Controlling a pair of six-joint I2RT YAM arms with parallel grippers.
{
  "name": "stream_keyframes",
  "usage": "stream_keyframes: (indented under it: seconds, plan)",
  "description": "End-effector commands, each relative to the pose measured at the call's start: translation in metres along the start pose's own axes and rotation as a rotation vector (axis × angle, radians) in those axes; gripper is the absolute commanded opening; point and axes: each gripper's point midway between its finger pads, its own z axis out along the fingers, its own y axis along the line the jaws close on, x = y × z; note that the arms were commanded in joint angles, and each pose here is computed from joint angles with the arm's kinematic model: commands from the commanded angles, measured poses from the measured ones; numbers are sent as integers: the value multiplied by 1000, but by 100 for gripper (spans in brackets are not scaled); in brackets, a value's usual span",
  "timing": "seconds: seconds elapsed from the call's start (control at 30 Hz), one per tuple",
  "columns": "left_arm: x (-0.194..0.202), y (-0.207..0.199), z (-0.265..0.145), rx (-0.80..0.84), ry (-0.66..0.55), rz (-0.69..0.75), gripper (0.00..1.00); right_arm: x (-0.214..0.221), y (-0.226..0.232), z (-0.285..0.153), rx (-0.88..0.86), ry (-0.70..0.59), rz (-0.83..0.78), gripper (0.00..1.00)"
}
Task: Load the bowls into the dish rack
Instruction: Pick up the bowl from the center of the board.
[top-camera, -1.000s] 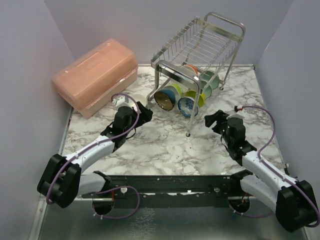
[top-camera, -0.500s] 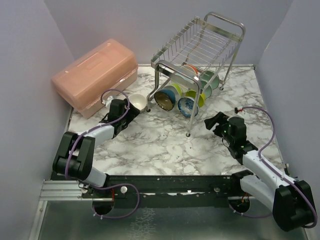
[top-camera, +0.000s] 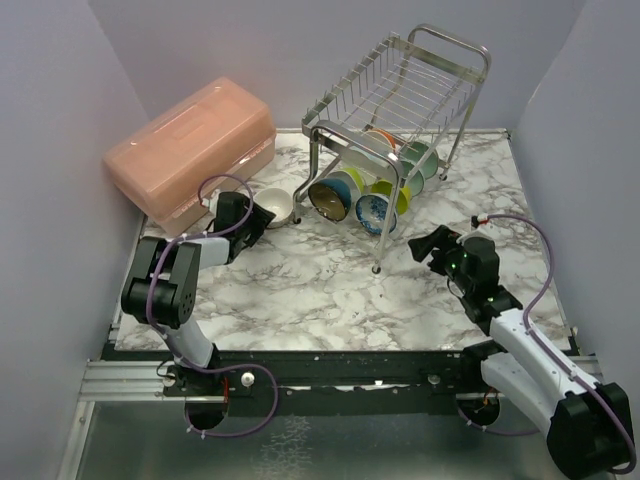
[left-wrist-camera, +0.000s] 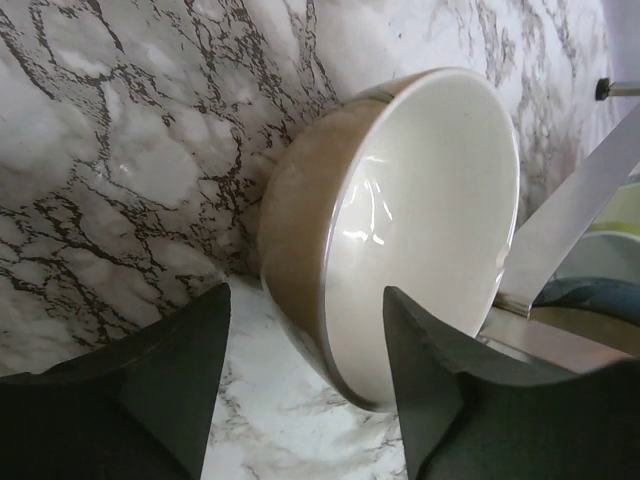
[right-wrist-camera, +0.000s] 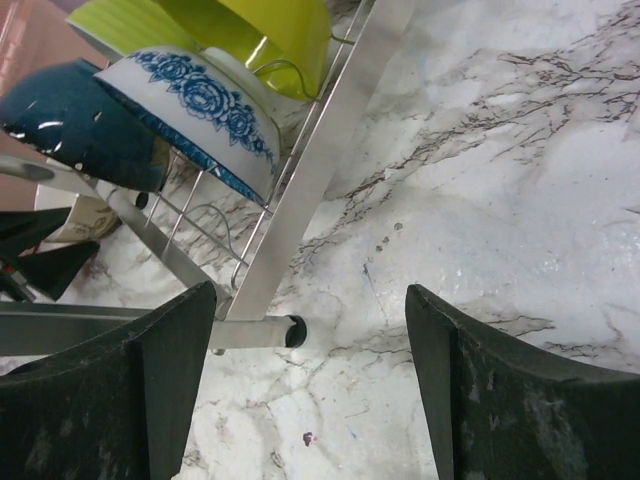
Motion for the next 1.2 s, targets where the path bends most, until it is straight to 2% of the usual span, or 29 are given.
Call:
stream_keyframes:
  seconds: [0.0, 0.37, 0.5, 0.7, 0.93, 1.17]
  plan:
    - [-2, -12, 6, 68, 23, -48, 57, 9, 8, -8, -58, 55, -38, 81]
    - [-15, -9, -20, 101, -57, 12, 0, 7, 27, -24, -161, 64, -64, 81]
    - [-22, -8, -37, 120, -95, 14, 0, -1, 37, -33, -201, 40, -75, 81]
    - [-33, -21, -76, 197, -175, 46, 0, -2, 59, -46, -296, 88, -90, 82]
    - [-48, -61, -138, 395, -276, 107, 0, -15, 103, -74, -497, 97, -87, 81]
    - [-56, -118, -203, 664, -350, 234, 0, -54, 139, -111, -618, -24, -128, 81]
